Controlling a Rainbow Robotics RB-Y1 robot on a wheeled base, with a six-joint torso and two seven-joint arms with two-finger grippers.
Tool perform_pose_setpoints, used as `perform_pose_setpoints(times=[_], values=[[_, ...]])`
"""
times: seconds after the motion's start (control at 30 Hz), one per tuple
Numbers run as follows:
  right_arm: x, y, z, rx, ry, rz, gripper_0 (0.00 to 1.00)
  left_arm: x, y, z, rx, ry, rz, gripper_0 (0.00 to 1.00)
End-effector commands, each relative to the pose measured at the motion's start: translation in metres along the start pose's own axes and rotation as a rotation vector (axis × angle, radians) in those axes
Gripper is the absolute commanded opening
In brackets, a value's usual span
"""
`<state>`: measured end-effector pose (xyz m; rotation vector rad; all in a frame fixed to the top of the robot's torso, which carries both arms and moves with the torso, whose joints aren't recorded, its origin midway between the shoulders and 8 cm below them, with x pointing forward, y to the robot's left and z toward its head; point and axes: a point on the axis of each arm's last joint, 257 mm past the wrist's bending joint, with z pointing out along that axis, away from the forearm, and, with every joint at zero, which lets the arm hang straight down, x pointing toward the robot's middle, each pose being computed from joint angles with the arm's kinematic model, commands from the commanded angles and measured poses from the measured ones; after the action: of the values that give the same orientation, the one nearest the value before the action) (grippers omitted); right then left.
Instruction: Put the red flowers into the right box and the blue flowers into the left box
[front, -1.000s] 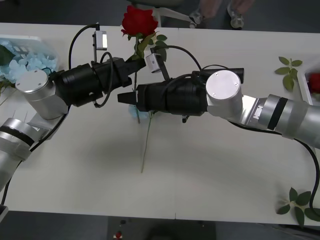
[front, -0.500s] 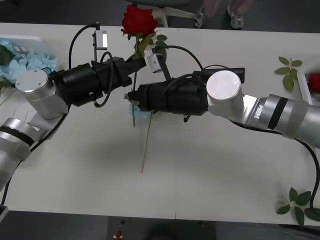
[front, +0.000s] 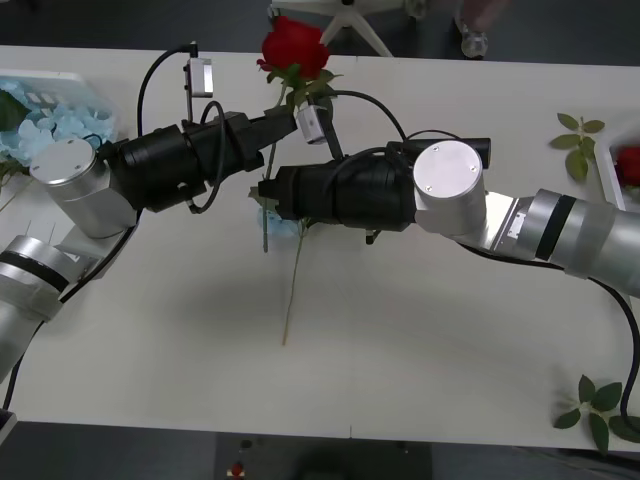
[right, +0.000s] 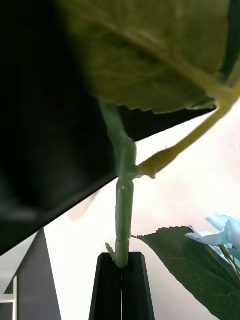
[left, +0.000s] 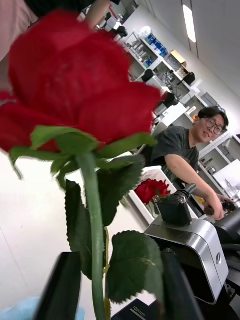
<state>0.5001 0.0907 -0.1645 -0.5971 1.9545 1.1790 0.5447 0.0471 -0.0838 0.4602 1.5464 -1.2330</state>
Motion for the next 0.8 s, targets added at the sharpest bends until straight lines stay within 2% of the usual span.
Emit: perform_pose_setpoints(times=[0.03, 0.17, 0.47, 0.8], values=[[-0.021, 0.008, -0.008, -0.01, -0.022, 0.007, 0.0, -0.013, -0.019, 0.006, 0.041, -0.025, 0.045, 1.0], [-0.029, 0.004, -0.03, -0.007, -0.002, -0.01, 0.0, -0.014, -0.019, 0.006, 0.042, -0.026, 0.04, 1.0], [-0.068, -0.022, -0.133, 0.038, 0.104, -0.021, 0.0, -0.017, -0.02, 0.003, 0.049, -0.033, 0.031, 1.0], [-0.121, -0.079, -0.303, 0.243, 0.16, 0.012, 0.0, -0.051, -0.033, -0.035, 0.132, -0.05, 0.0, 1.0]])
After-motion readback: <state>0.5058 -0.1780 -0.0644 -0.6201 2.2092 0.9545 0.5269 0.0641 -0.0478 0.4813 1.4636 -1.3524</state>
